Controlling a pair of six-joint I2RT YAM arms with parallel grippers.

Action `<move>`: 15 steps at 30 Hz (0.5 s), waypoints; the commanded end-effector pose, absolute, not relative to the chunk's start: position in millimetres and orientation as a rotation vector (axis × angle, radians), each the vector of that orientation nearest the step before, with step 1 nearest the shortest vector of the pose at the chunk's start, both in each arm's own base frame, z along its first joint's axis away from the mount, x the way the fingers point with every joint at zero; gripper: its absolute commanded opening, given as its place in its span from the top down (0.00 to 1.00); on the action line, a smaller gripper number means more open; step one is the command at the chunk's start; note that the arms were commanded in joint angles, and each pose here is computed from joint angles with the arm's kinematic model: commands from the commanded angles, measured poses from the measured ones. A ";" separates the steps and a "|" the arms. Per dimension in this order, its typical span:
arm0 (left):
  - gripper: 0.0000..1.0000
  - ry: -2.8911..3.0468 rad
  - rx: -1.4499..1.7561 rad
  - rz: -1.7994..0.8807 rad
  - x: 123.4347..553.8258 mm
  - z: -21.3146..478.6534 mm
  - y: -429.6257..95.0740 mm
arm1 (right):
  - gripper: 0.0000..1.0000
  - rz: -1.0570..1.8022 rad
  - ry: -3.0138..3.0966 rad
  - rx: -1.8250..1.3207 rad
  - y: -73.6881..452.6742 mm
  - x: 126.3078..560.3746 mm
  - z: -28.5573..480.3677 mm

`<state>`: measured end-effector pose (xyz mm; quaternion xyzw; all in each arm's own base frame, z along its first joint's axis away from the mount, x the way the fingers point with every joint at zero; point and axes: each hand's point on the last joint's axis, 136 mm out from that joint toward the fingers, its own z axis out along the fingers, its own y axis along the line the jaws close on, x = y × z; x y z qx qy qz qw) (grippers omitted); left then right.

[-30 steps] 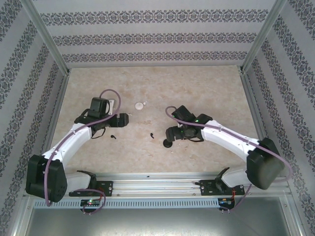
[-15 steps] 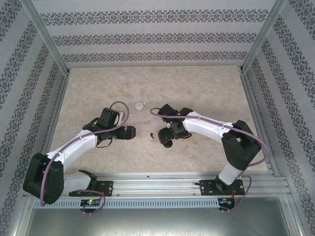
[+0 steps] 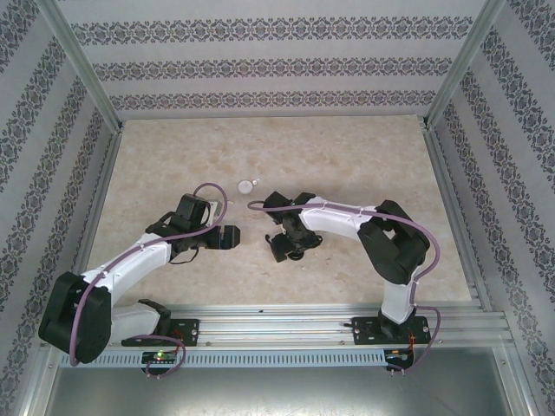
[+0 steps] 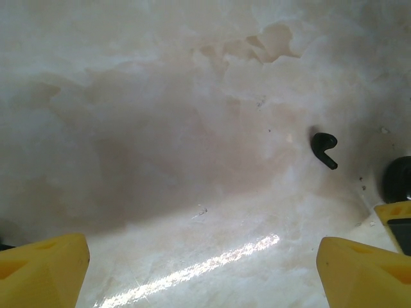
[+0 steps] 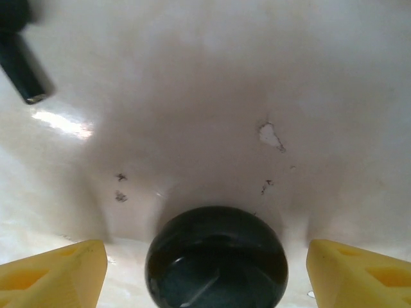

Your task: Insert the wireless bluetooth earbuds into the charging case

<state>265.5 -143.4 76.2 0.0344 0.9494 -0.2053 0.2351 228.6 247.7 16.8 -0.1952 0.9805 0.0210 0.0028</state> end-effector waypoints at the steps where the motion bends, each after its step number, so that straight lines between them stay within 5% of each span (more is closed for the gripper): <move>1: 0.09 2.575 0.127 -0.593 263.4 81.7 -150.3 | 0.21 -0.013 3.081 -0.609 244.5 227.3 17.7; 15: 0.05 2.408 0.167 -0.632 273.6 104.6 -155.5 | 0.46 0.020 3.130 -0.466 247.2 223.2 14.0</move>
